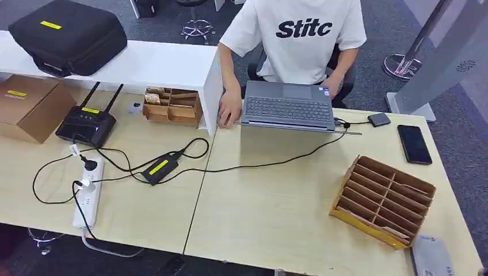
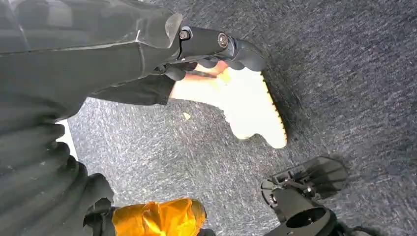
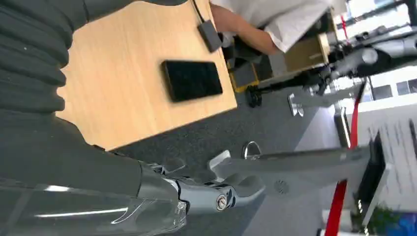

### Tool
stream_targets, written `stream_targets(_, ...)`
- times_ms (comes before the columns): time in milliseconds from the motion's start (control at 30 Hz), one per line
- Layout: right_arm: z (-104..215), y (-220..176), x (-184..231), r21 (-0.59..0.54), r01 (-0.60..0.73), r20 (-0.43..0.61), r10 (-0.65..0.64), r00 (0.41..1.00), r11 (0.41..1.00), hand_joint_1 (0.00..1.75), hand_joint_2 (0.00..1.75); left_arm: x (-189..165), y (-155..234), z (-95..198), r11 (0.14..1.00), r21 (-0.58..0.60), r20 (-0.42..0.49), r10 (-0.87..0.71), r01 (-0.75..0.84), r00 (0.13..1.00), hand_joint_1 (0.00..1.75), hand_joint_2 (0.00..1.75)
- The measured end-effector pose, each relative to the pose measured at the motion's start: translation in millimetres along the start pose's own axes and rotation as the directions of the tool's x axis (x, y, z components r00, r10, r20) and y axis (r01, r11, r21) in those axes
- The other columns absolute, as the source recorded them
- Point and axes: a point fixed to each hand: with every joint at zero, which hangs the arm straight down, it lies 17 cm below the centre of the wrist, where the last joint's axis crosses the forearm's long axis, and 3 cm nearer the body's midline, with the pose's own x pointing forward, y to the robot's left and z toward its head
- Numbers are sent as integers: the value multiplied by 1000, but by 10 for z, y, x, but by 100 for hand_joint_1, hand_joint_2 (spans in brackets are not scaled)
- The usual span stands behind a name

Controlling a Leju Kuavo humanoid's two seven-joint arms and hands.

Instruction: Pass the card to the sensor for recognition and then transmit it.

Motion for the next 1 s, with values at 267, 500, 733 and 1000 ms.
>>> stream_targets(267,630,-1263,-425,-303,253,-13,-270,963,919,0,175,-26,2,-8,999,7,6,50,-50,999,0,175)
stream_targets(500,1422,-1910,-967,-517,310,-44,-386,921,798,0,175,-122,-34,-16,996,9,-2,88,-88,996,0,175)
stream_targets(733,1928,-2101,-1333,-628,302,-74,-441,894,717,0,175,-140,-30,-19,994,10,-2,108,-108,994,0,175)
stream_targets(1000,2329,-1988,-1741,-684,288,-132,-502,855,670,0,175,-149,-16,-21,994,14,-3,112,-112,994,0,175)
